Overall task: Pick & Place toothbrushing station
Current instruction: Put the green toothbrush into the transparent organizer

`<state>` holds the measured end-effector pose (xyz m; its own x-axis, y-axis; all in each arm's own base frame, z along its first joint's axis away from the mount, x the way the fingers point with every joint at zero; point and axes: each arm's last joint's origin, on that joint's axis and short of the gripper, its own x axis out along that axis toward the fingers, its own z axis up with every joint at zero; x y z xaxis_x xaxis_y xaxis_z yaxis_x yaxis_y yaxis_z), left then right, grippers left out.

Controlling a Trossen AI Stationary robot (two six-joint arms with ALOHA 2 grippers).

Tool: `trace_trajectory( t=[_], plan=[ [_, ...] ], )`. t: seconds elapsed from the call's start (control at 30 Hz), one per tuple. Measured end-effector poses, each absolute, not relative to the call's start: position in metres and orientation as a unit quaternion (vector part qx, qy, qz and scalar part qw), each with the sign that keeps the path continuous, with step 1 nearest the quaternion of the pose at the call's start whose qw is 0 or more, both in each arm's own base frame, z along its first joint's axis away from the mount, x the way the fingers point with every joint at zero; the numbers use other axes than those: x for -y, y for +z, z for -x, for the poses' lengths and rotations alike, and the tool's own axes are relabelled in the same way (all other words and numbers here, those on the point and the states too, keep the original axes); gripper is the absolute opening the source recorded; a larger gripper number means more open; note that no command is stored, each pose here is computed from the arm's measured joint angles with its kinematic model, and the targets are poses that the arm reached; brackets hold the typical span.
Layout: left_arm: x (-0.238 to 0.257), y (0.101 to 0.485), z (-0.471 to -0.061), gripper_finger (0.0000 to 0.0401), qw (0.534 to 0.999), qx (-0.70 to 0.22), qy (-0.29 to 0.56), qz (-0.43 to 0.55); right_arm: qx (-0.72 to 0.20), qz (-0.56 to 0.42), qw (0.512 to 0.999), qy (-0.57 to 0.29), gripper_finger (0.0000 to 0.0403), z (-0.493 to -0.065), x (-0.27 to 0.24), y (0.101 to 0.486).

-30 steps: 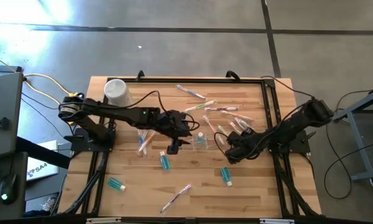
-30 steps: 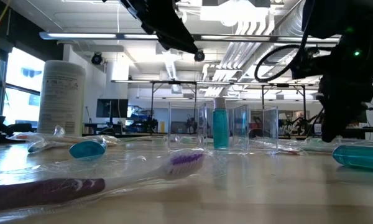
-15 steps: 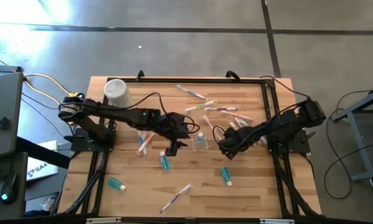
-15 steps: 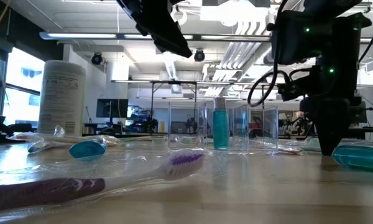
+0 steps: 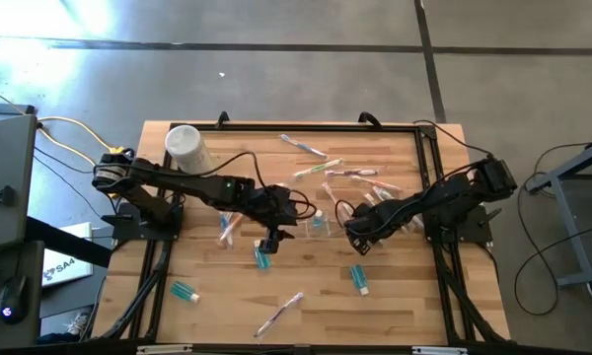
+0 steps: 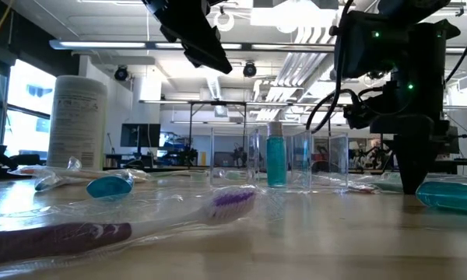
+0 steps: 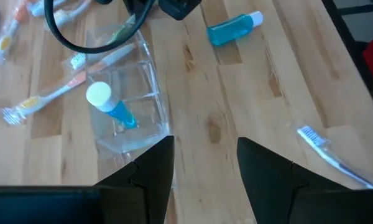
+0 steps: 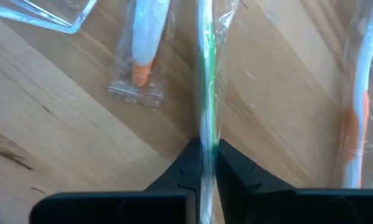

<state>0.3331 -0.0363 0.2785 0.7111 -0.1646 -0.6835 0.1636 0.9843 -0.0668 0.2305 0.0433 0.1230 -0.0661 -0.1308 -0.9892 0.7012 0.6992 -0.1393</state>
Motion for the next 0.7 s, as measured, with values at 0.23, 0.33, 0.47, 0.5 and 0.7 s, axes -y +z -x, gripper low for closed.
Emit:
trace_trajectory(
  t=[0.23, 0.33, 0.47, 0.5, 0.7],
  plan=[
    [0.036, 0.278, -0.333, 0.0173, 0.924, -0.371, -0.089, 0.001, -0.653, -0.219, 0.648, -0.324, 0.0018, -0.227, -0.043, 0.129],
    [0.036, 0.278, -0.333, 0.0173, 0.924, -0.372, -0.089, 0.001, -0.667, -0.213, 0.629, -0.338, 0.0017, -0.218, -0.043, 0.14],
    [0.036, 0.277, -0.332, 0.0173, 0.921, -0.38, -0.088, 0.005, -0.653, -0.198, 0.627, -0.376, 0.0017, -0.208, -0.046, 0.164],
    [0.036, 0.275, -0.333, 0.0173, 0.92, -0.382, -0.087, 0.009, -0.651, -0.193, 0.626, -0.384, 0.0017, -0.205, -0.047, 0.168],
    [0.037, 0.269, -0.337, 0.0173, 0.917, -0.389, -0.085, 0.015, -0.579, -0.178, 0.711, -0.356, 0.0019, -0.202, -0.07, 0.205]
  ],
)
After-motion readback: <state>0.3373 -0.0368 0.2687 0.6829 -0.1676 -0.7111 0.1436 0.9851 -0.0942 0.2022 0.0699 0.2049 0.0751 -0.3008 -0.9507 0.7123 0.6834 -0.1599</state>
